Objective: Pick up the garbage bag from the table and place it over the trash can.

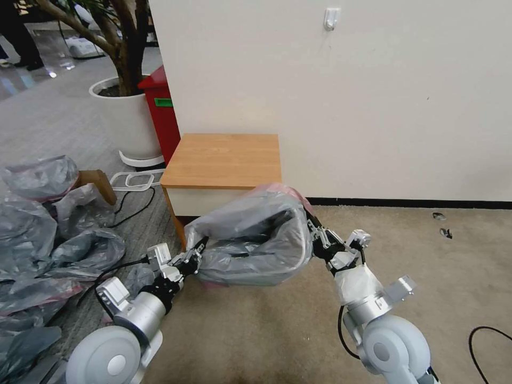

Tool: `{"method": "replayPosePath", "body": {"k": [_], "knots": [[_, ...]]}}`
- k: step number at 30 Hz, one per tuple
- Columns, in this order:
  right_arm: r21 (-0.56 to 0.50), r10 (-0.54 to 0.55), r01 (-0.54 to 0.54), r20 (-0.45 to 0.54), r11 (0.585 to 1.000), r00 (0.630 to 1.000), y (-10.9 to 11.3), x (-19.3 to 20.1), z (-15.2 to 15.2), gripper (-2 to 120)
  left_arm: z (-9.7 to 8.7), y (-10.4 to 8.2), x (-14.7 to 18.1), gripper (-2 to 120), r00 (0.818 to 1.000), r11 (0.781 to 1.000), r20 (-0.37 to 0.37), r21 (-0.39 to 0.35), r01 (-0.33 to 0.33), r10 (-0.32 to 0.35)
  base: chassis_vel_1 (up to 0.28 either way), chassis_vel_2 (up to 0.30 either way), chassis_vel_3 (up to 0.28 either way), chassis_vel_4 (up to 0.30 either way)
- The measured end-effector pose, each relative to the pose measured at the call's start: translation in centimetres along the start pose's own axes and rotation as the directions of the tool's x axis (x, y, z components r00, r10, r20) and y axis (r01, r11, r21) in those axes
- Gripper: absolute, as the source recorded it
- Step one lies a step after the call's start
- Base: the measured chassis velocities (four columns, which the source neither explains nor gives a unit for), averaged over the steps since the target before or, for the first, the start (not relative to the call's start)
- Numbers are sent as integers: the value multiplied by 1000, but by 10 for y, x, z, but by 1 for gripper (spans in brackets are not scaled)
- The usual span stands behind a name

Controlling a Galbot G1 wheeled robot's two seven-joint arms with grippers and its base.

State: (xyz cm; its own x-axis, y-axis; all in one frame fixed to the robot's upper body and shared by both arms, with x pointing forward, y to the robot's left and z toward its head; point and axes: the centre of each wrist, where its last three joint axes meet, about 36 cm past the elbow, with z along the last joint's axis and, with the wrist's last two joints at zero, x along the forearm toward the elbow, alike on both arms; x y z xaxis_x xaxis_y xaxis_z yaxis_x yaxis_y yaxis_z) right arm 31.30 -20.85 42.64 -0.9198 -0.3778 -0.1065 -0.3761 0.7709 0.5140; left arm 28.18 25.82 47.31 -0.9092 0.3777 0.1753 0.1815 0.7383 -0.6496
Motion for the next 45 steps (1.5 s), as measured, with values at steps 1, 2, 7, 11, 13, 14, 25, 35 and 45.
{"method": "replayPosePath", "body": {"k": [1, 2, 7, 11, 13, 14, 25, 35, 45], "knots": [[13, 18, -18, -12, 1000, 1000, -1, 0, 1, 0, 0, -1, 0, 3, 1000, 1000, 2, 5, -2, 2, 0, 0, 0, 0], [13, 18, -18, -12, 1000, 1000, -1, 0, 1, 0, 0, -1, 0, 3, 1000, 1000, 2, 5, -2, 2, 0, 0, 0, 0], [70, 72, -69, -43, 995, 996, -10, -1, 11, 0, 0, -3, 2, 3, 1000, 999, 12, 30, -12, 12, 0, 0, 0, 0], [112, 115, -107, -68, 988, 991, -22, -4, 24, 0, 1, -7, 4, 3, 1000, 999, 19, 50, -23, 22, 0, 0, 0, 0], [123, 139, -128, -78, 984, 987, -29, -7, 30, 0, 2, -10, 4, 3, 999, 998, 20, 57, -29, 28, 0, 0, 0, 0], [125, 144, -133, -82, 983, 986, -30, -8, 32, 0, 2, -11, 4, 4, 999, 998, 21, 59, -31, 30, 0, 0, 0, 0], [171, 185, -166, -98, 971, 978, -38, -5, 42, 0, 2, -13, 4, 5, 1000, 998, 21, 65, -21, 19, 0, 0, 0, 0], [276, 148, -125, -64, 953, 987, -7, 26, 31, 36, -16, 1, -2, 3, 986, 988, 66, -9, 156, -155, 0, 0, 0, 0], [328, 97, -132, 121, 935, 988, 7, 41, 7, 69, -17, 8, -5, 3, 964, 958, 33, -103, 267, -265, 0, 0, 0, 0]]}}
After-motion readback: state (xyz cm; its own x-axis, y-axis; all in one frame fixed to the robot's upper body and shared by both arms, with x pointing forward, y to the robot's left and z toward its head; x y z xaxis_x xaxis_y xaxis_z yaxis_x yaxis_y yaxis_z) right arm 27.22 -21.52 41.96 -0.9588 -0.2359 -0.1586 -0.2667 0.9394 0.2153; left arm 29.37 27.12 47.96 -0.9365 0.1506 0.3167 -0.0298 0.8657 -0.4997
